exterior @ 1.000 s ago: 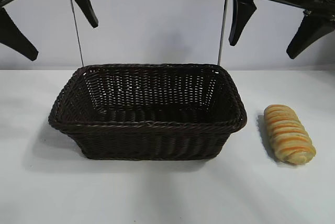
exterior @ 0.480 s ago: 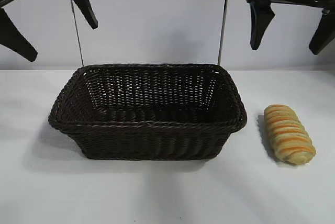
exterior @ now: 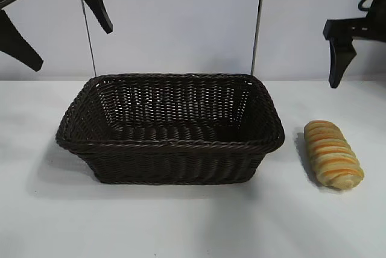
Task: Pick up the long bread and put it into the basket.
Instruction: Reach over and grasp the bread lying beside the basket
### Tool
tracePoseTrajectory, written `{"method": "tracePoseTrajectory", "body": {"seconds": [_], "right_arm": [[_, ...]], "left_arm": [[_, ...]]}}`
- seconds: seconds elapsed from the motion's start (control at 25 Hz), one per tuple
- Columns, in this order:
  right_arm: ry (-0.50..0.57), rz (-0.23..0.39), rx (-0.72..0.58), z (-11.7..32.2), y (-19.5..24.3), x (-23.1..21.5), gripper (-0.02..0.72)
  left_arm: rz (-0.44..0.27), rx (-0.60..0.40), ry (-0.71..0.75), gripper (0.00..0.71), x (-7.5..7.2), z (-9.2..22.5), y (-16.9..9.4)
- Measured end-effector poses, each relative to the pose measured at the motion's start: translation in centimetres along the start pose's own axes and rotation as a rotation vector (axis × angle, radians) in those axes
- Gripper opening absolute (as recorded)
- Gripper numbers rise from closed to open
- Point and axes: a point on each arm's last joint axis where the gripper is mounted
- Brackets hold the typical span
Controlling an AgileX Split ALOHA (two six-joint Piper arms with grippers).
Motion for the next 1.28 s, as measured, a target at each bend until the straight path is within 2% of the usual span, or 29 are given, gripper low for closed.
{"method": "tracePoseTrajectory", "body": {"seconds": [0.32, 0.56, 0.64, 0.68, 0.8, 0.88, 1.12, 1.28], "right_arm": [[0.020, -0.011, -0.048, 1.3, 1.9, 0.1, 0.663], [0.050, -0.025, 0.009, 1.8, 4.7, 0.2, 0.657], [0.060, -0.029, 0.029, 2.0, 5.5, 0.3, 0.571], [0.067, -0.032, 0.028, 2.0, 5.6, 0.3, 0.500], [0.089, -0.035, 0.024, 2.0, 5.6, 0.4, 0.193], [0.096, -0.036, 0.025, 2.0, 5.6, 0.4, 0.103], [0.100, -0.037, 0.033, 2.0, 5.6, 0.4, 0.096], [0.098, -0.040, 0.047, 1.9, 4.0, 0.4, 0.096]], "left_arm": [[0.000, 0.000, 0.000, 0.694, 0.0, 0.0, 0.0], [0.000, 0.000, 0.000, 0.694, 0.0, 0.0, 0.0], [0.000, 0.000, 0.000, 0.694, 0.0, 0.0, 0.0], [0.000, 0.000, 0.000, 0.694, 0.0, 0.0, 0.0], [0.000, 0.000, 0.000, 0.694, 0.0, 0.0, 0.0], [0.000, 0.000, 0.000, 0.694, 0.0, 0.0, 0.0], [0.000, -0.001, 0.000, 0.694, 0.0, 0.0, 0.0], [0.000, -0.001, 0.000, 0.694, 0.0, 0.0, 0.0]]}}
Point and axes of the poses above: a point on each arm's last joint axis where the gripper is mounted, y pointing out along that axis toward the gripper, x along the wrist's bending axis when the last joint is at zero, z = x × y, and after that the axes turned 11 degrees about -y, right-handed
